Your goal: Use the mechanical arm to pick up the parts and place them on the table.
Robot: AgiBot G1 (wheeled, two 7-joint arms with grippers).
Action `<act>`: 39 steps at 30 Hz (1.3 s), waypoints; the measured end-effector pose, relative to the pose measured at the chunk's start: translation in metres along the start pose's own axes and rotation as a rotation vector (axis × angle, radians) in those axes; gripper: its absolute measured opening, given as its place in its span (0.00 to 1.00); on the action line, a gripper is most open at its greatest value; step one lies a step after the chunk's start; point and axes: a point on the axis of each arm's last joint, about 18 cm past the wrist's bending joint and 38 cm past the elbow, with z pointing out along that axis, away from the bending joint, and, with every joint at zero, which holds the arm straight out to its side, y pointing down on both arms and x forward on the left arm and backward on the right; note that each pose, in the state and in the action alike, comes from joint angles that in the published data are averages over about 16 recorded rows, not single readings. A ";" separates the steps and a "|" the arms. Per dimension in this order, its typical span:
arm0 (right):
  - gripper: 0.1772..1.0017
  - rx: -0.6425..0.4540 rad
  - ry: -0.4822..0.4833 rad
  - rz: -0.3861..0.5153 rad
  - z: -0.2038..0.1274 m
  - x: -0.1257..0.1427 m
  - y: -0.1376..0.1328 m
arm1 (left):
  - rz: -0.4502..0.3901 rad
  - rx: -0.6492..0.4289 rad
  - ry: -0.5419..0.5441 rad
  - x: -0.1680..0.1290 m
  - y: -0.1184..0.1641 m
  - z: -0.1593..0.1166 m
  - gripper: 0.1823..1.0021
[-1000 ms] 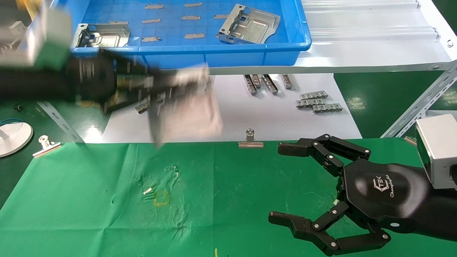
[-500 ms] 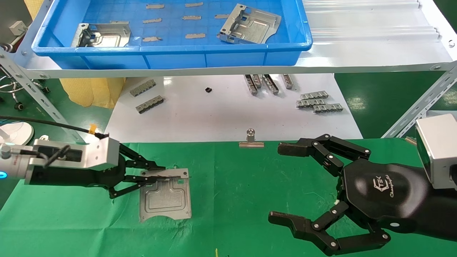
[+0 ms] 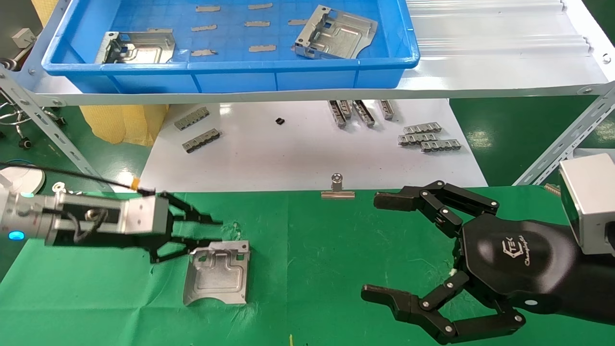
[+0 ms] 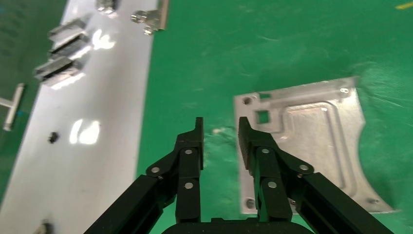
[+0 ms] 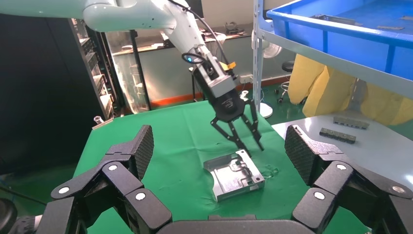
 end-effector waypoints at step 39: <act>1.00 0.000 0.000 0.000 0.000 0.000 0.000 | -0.352 0.260 -0.137 0.014 -0.009 -0.018 0.96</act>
